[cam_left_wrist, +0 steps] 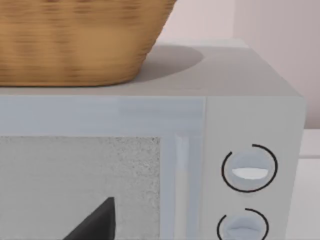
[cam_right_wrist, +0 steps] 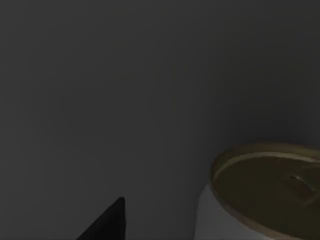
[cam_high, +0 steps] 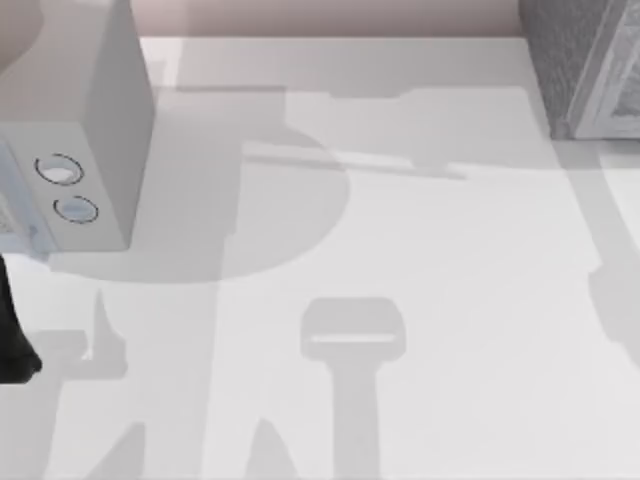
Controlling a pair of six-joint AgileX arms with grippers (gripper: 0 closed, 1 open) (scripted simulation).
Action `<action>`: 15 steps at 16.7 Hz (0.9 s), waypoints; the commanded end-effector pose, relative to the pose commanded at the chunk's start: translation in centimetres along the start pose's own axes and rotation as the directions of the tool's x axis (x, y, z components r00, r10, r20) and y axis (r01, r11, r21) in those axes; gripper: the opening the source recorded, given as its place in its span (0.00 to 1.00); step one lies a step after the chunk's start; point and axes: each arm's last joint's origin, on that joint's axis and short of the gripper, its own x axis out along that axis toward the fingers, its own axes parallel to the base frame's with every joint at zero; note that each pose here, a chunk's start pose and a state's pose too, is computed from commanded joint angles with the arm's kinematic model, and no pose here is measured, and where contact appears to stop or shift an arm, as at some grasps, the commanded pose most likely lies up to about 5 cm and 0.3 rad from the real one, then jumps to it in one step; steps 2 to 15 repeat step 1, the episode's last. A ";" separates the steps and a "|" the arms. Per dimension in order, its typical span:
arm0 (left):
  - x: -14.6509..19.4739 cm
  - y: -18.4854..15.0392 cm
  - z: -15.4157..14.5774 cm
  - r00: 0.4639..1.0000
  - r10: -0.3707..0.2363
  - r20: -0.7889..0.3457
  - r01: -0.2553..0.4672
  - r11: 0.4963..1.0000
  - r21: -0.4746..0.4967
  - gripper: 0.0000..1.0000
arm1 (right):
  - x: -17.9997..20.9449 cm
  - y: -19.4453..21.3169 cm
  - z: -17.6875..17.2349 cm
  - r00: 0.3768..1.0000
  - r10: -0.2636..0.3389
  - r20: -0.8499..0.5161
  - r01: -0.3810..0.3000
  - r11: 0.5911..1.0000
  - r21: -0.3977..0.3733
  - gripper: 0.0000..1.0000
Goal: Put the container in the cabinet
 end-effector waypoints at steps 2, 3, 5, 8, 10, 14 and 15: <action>0.0 0.0 0.0 1.000 0.000 0.000 0.000 1.000 0.000 1.00 | 0.0 0.0 0.0 1.000 0.000 0.000 0.000 1.000 0.000 1.00; 0.0 0.0 0.0 1.000 0.000 0.000 0.000 1.000 0.000 1.00 | 0.0 0.0 0.0 1.000 0.000 0.000 0.000 1.000 0.000 1.00; 0.0 0.0 0.0 1.000 0.000 0.000 0.000 1.000 0.000 1.00 | 0.0 0.0 0.0 1.000 0.000 0.000 0.000 1.000 0.000 1.00; 0.0 0.0 0.0 1.000 0.000 0.000 0.000 1.000 0.000 1.00 | 0.0 0.0 0.0 1.000 0.000 0.000 0.000 1.000 0.000 1.00; 0.0 0.0 0.0 1.000 0.000 0.000 0.000 1.000 0.000 1.00 | 0.0 0.0 0.0 1.000 0.000 0.000 0.000 1.000 0.000 1.00; 0.0 0.0 0.0 1.000 0.000 0.000 0.000 1.000 0.000 1.00 | 0.0 0.0 0.0 1.000 0.000 0.000 0.000 1.000 0.000 1.00; 0.0 0.0 0.0 1.000 0.000 0.000 0.000 1.000 0.000 1.00 | 0.0 0.0 0.0 1.000 0.000 0.000 0.000 1.000 0.000 1.00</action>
